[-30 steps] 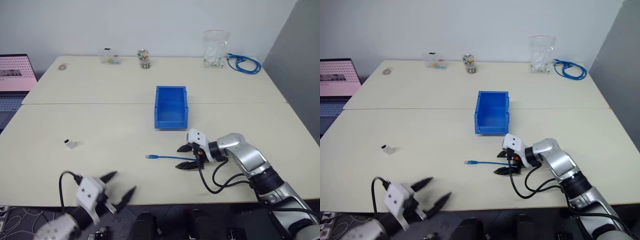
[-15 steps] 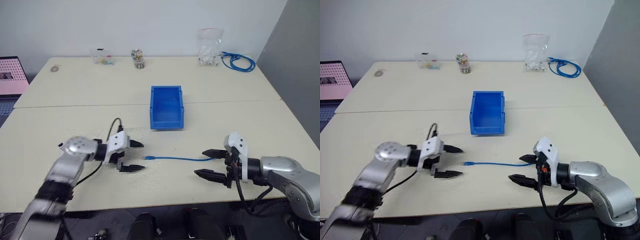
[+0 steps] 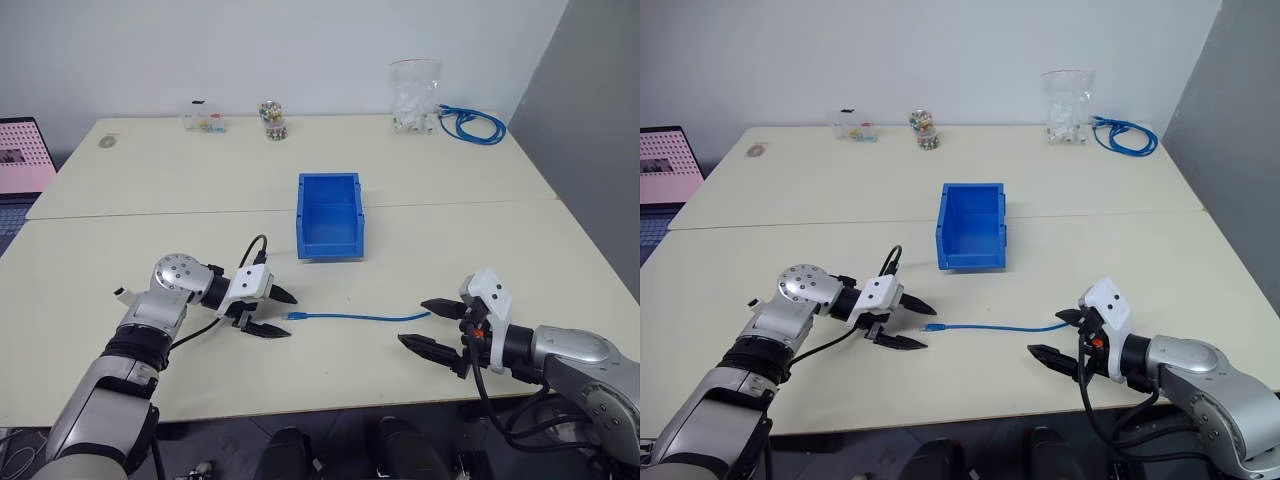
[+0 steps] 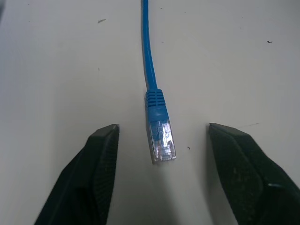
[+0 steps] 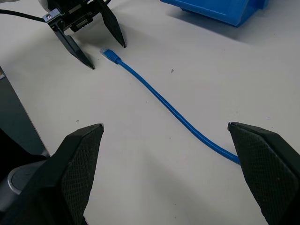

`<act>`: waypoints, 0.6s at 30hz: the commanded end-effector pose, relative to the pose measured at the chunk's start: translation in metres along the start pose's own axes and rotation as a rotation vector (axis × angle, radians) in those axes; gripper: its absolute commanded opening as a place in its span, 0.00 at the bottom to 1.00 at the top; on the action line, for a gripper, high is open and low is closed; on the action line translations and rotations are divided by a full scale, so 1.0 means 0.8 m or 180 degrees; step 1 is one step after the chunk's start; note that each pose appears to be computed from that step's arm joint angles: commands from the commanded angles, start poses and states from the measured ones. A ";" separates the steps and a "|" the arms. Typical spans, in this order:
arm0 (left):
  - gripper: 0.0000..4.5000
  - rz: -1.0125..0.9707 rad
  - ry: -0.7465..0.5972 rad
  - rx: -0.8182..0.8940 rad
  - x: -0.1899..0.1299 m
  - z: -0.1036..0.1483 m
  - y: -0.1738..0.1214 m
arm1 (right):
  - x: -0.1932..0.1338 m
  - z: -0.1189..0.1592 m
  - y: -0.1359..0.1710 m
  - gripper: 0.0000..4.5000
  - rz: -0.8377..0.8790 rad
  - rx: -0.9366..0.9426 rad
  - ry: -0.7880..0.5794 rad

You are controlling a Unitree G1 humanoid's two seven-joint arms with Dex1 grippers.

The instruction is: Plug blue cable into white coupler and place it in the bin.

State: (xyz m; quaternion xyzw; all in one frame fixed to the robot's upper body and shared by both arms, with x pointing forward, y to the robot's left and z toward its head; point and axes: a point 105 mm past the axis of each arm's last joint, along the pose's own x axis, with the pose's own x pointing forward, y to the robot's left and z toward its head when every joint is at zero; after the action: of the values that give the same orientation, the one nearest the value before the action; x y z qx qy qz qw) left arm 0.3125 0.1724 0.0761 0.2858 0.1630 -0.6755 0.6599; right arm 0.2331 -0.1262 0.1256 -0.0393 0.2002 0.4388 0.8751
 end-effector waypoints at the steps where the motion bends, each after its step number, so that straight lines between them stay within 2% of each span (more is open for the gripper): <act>1: 0.43 -0.0008 0.0272 -0.0340 -0.010 -0.034 -0.013 | -0.001 0.013 0.003 1.00 0.0007 -0.0165 -0.0107; 2: 0.41 -0.0009 0.0285 -0.0345 -0.011 -0.035 -0.014 | 0.000 0.015 0.001 1.00 -0.0004 -0.0170 -0.0117; 6: 0.22 -0.0046 0.0281 -0.0351 -0.009 -0.037 -0.020 | 0.004 0.020 -0.003 1.00 -0.0004 -0.0193 -0.0147; 10: 0.05 0.0067 0.0099 -0.0333 0.007 -0.022 -0.009 | 0.008 0.023 -0.010 1.00 -0.0027 -0.0222 -0.0146; 15: 0.05 0.0092 -0.0233 -0.0498 0.022 0.010 -0.002 | 0.010 0.030 -0.016 1.00 -0.0068 -0.0221 -0.0176; 16: 0.05 0.0106 -0.0311 -0.0642 0.022 0.017 -0.002 | 0.010 0.030 -0.015 1.00 -0.0046 -0.0198 -0.0183; 18: 0.05 0.0064 -0.0794 -0.1348 0.018 0.051 -0.002 | 0.009 0.028 -0.007 1.00 0.0030 -0.0034 -0.0211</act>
State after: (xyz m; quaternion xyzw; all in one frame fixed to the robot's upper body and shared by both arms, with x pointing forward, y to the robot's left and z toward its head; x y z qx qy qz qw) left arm 0.3096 0.1521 0.0787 0.1548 0.2054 -0.6487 0.7163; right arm 0.2545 -0.1231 0.1353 -0.0420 0.1796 0.4343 0.8817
